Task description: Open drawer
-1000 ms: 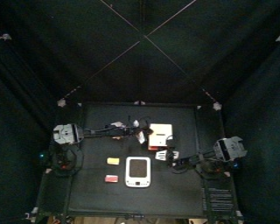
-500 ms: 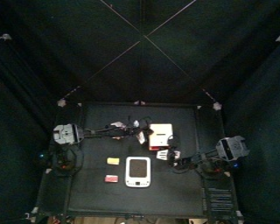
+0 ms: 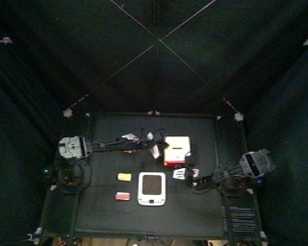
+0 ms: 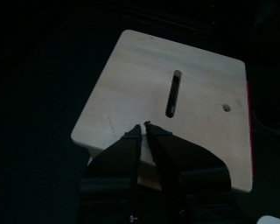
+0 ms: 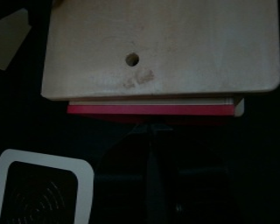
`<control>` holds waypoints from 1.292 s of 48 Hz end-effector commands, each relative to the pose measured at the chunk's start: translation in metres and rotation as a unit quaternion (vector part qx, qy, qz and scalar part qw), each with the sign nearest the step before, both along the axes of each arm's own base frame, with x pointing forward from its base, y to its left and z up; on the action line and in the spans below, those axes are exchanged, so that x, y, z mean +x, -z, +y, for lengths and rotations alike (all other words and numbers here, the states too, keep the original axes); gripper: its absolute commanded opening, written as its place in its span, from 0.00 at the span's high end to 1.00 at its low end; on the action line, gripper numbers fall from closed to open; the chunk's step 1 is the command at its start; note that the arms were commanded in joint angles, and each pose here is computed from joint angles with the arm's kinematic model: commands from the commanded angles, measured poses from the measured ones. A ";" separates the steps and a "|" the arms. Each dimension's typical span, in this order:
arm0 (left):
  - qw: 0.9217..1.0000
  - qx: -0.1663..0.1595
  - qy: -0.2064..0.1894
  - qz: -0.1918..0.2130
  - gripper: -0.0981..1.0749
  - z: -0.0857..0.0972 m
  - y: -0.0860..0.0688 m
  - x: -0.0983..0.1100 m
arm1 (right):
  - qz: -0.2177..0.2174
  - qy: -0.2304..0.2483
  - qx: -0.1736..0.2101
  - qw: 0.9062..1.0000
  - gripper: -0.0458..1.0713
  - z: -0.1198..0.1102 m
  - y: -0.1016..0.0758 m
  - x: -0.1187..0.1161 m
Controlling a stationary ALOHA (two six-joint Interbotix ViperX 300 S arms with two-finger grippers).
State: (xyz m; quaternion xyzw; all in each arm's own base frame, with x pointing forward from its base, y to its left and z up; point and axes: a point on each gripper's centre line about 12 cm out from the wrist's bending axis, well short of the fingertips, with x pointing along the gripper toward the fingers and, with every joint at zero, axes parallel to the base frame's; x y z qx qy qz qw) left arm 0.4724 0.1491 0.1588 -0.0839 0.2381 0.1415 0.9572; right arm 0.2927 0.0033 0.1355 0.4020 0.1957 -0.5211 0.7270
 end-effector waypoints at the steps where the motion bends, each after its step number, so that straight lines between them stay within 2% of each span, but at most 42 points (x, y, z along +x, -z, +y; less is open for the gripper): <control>1: 1.000 0.001 -0.002 0.001 0.42 0.002 -0.001 0.001 | -0.016 -0.001 0.003 1.000 0.51 0.001 -0.009 0.001; 8: 1.000 0.001 -0.003 0.001 0.42 0.003 -0.001 0.001 | -0.014 0.003 0.005 1.000 0.48 0.001 -0.008 0.001; 17: 1.000 0.001 -0.003 0.001 0.42 0.003 -0.001 0.001 | -0.011 0.003 0.005 1.000 0.36 0.001 -0.007 0.000; 23: 1.000 0.001 -0.003 0.001 0.42 0.003 -0.001 0.001 | -0.011 0.003 0.005 1.000 0.32 0.001 -0.007 0.001; 62: 1.000 0.002 -0.003 0.001 0.42 0.003 -0.001 0.001 | 0.003 0.008 0.024 1.000 0.31 -0.001 0.007 0.002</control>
